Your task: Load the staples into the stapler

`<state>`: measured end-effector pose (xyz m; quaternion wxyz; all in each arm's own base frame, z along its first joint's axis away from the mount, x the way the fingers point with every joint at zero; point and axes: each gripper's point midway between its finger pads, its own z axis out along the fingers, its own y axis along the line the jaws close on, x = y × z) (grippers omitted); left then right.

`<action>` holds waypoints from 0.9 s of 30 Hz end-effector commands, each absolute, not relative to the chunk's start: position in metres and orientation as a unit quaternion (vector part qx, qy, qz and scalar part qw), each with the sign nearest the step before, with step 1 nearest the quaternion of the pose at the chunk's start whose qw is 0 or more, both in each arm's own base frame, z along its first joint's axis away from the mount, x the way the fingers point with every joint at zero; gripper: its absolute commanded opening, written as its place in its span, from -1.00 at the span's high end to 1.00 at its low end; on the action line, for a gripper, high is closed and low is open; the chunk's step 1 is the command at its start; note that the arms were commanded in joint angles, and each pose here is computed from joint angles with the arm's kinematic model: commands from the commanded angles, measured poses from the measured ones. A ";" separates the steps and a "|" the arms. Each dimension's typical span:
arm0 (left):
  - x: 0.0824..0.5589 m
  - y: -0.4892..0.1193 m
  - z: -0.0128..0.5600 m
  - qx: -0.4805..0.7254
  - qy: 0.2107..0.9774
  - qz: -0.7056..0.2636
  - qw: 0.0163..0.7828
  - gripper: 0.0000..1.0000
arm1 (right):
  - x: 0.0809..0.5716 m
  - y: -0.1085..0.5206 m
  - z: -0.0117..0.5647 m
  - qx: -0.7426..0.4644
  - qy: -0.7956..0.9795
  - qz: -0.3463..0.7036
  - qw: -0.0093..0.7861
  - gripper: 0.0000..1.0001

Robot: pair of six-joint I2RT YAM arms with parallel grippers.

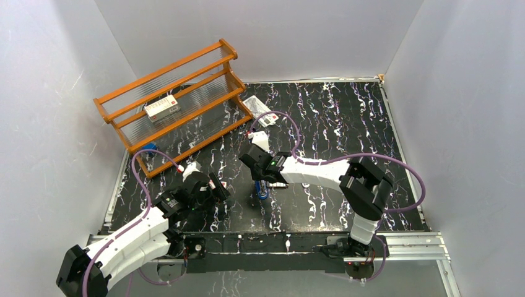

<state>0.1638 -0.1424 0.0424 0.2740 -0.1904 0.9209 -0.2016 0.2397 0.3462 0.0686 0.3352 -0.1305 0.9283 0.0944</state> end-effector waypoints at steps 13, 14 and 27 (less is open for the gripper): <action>0.165 -0.141 0.040 -0.193 0.921 -0.198 0.275 -0.64 | 0.248 0.350 0.073 -0.123 0.922 0.086 0.356 0.55; 0.165 -0.141 0.040 -0.193 0.921 -0.197 0.275 -0.64 | 0.248 0.350 0.072 -0.123 0.922 0.087 0.356 0.55; 0.166 -0.141 0.040 -0.192 0.922 -0.196 0.275 -0.64 | 0.247 0.349 0.068 -0.126 0.923 0.085 0.354 0.55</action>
